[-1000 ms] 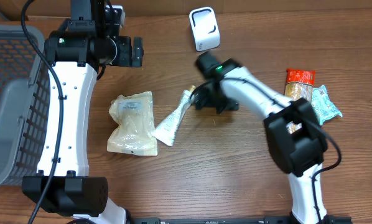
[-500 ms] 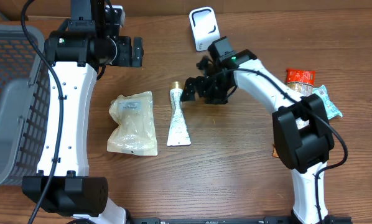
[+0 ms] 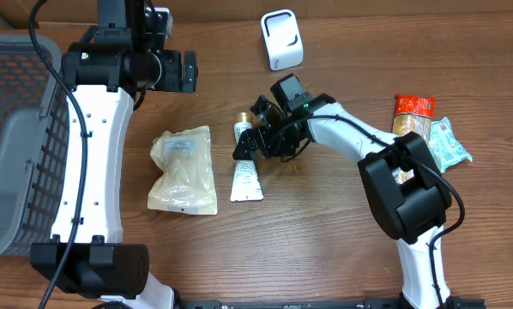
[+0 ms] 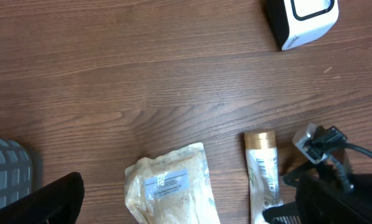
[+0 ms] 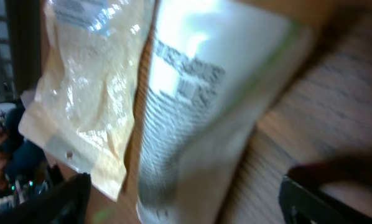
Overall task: Scan the item barcode
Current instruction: 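Lift the white tube and raise it toward the scanner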
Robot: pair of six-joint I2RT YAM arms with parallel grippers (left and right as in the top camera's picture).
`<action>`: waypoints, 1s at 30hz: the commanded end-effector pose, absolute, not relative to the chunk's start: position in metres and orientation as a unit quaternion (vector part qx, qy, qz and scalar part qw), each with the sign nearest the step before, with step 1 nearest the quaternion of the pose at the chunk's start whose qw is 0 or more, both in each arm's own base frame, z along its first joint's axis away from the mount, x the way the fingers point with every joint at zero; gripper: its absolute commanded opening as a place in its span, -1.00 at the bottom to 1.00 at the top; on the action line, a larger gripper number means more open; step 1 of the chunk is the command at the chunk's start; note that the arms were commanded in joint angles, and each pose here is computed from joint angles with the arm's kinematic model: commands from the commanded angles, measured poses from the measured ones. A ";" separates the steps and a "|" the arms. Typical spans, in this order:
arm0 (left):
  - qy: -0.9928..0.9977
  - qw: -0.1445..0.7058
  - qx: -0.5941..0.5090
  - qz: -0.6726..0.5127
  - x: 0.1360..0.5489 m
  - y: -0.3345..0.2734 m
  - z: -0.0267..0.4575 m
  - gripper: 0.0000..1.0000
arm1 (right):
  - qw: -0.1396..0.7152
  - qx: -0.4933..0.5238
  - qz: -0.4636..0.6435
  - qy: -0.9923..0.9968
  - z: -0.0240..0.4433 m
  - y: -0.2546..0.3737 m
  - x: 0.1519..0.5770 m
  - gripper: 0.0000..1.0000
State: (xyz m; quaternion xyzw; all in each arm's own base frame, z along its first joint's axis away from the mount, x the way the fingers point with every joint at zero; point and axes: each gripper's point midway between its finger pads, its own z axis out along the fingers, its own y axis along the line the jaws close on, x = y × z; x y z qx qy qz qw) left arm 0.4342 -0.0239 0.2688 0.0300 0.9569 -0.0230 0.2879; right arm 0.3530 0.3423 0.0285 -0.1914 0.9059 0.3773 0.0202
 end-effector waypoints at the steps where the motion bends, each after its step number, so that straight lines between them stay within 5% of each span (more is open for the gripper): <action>1: 0.953 0.301 0.041 -0.018 0.433 -0.026 0.279 0.99 | -0.010 -0.154 0.343 0.927 -0.013 0.338 0.332 0.80; 3: 0.953 0.301 0.041 -0.018 0.433 -0.026 0.279 0.99 | -0.009 -0.133 0.344 0.929 -0.022 0.338 0.329 0.61; 7: 0.953 0.301 0.041 -0.018 0.433 -0.026 0.279 0.99 | -0.015 -0.101 0.346 0.933 -0.031 0.336 0.326 -0.17; 10: 0.953 0.301 0.042 -0.018 0.433 -0.026 0.279 0.99 | -0.014 -0.095 0.348 0.932 -0.031 0.335 0.329 -0.48; 18: 0.953 0.301 0.041 -0.018 0.433 -0.026 0.279 0.99 | -0.021 -0.081 0.379 0.922 -0.020 0.328 0.338 -0.92; 30: 0.953 0.301 0.041 -0.018 0.433 -0.026 0.279 0.99 | 0.083 -0.148 0.460 0.871 0.123 0.290 0.363 -0.93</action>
